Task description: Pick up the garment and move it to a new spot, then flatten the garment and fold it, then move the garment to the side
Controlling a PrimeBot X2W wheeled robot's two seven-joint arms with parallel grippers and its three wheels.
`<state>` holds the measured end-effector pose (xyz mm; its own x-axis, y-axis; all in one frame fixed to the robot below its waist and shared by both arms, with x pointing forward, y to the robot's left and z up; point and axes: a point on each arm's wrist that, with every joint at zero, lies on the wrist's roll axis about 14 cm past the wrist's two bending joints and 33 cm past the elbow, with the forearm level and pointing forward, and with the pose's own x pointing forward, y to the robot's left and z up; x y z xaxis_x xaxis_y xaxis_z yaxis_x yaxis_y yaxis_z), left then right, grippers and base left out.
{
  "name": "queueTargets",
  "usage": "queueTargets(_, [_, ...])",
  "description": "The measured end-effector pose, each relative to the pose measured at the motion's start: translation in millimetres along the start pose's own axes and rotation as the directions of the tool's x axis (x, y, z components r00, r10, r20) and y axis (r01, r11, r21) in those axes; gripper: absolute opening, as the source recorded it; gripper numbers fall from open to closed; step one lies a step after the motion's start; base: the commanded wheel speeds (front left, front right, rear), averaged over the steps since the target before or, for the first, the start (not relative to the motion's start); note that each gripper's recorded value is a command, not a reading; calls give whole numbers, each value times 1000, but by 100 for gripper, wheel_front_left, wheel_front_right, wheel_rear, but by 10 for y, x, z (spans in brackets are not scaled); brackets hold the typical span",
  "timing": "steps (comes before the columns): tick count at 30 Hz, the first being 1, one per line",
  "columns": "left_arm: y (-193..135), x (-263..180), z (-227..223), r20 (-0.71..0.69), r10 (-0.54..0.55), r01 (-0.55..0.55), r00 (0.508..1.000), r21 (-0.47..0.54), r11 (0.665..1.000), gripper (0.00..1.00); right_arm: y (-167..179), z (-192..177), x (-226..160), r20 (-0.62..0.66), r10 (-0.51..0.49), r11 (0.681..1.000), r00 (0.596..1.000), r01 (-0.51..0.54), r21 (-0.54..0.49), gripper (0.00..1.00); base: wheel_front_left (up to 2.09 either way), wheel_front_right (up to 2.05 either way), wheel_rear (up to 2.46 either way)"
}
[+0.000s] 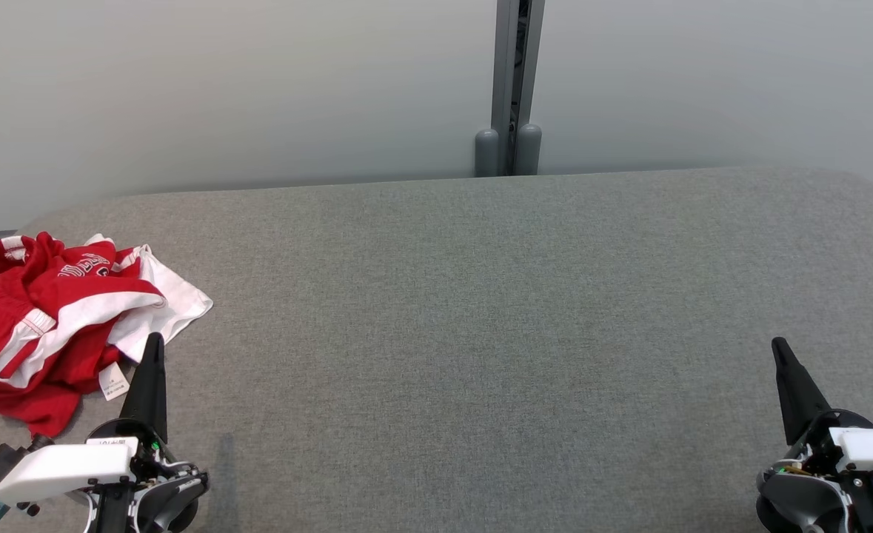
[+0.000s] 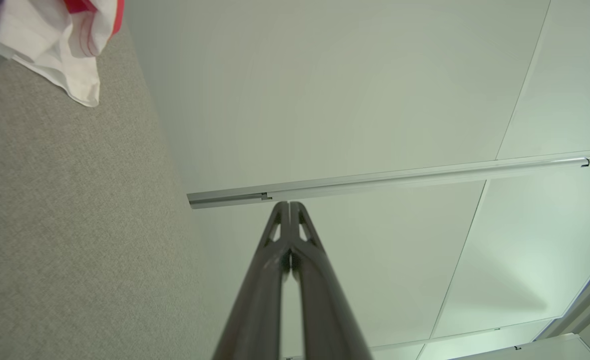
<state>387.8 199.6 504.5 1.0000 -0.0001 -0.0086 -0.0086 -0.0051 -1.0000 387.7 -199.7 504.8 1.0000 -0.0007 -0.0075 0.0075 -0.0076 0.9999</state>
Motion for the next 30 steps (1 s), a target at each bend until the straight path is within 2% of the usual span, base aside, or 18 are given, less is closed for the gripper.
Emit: queueTargets(30, [0, 0, 0, 0, 0, 0, 1000, 0, 1000, 0, 0, 1, 0, 0, 0, 1000, 1000, 0, 0, 0, 0, 0, 0])
